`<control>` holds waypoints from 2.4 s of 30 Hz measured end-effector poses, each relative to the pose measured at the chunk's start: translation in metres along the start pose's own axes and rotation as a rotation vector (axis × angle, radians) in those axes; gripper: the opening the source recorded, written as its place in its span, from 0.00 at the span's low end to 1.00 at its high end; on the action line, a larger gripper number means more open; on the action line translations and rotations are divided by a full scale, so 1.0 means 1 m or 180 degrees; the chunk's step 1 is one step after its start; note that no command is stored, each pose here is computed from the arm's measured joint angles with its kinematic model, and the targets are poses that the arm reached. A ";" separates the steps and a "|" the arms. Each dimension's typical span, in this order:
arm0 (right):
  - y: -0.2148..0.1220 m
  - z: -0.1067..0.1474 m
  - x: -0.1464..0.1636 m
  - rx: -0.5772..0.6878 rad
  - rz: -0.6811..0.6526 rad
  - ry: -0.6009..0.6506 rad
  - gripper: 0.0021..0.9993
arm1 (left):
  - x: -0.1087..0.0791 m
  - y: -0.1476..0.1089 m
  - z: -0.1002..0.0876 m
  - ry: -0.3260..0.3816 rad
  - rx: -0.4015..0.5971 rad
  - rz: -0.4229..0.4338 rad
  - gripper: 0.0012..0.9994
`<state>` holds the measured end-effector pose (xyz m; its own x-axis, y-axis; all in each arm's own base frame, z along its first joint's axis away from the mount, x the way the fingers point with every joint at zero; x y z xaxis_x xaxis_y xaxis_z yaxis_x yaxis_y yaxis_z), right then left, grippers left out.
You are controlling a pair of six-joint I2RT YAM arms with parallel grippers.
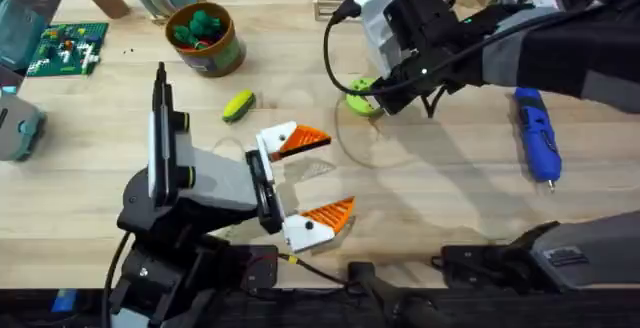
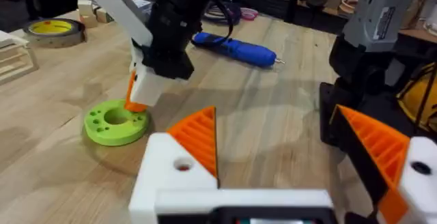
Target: Pick up the gripper from the table and insert it into the empty holder that is missing its gripper. Then pick up a screw, insert it into the mounting hole, and use the screwdriver to tighten it. Finally, clean up the table by picking up the vegetable and placing it into the bucket.
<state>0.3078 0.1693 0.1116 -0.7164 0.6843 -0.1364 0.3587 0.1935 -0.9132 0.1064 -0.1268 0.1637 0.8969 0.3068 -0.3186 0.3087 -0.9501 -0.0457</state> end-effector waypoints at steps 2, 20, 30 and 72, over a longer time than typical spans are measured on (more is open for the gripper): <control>-0.003 0.001 0.000 0.0008 0.0015 0.0000 0.00 | 0.000 0.000 0.000 0.0000 0.0000 0.0000 0.99; -0.110 -0.025 0.002 -0.0831 0.0322 -0.0360 0.00 | 0.000 0.000 0.000 0.0000 0.0000 -0.0001 0.99; -0.183 -0.076 0.066 -0.1400 0.0082 -0.1058 0.00 | 0.000 0.000 0.000 -0.0001 0.0001 0.0000 0.99; -0.166 -0.072 0.172 -0.1266 -0.0901 -0.1866 0.00 | 0.000 0.000 0.001 -0.0010 0.0009 0.0009 0.99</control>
<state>0.1680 0.3053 0.2673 -0.9738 0.1070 -0.2006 0.2231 0.6206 -0.7517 0.1060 -0.1269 0.1633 0.8967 0.3039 -0.3217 0.3053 -0.9511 -0.0475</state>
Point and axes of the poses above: each hand's point on the last joint's axis, 136 mm out from that joint toward the fingers, its own y axis out along the fingers, its own x axis along the line the jaws close on, z = x × y, the point moved 6 cm from there along -y, back along the fingers, and after that the axes turned 10 degrees about -y, right-handed, at the moved point
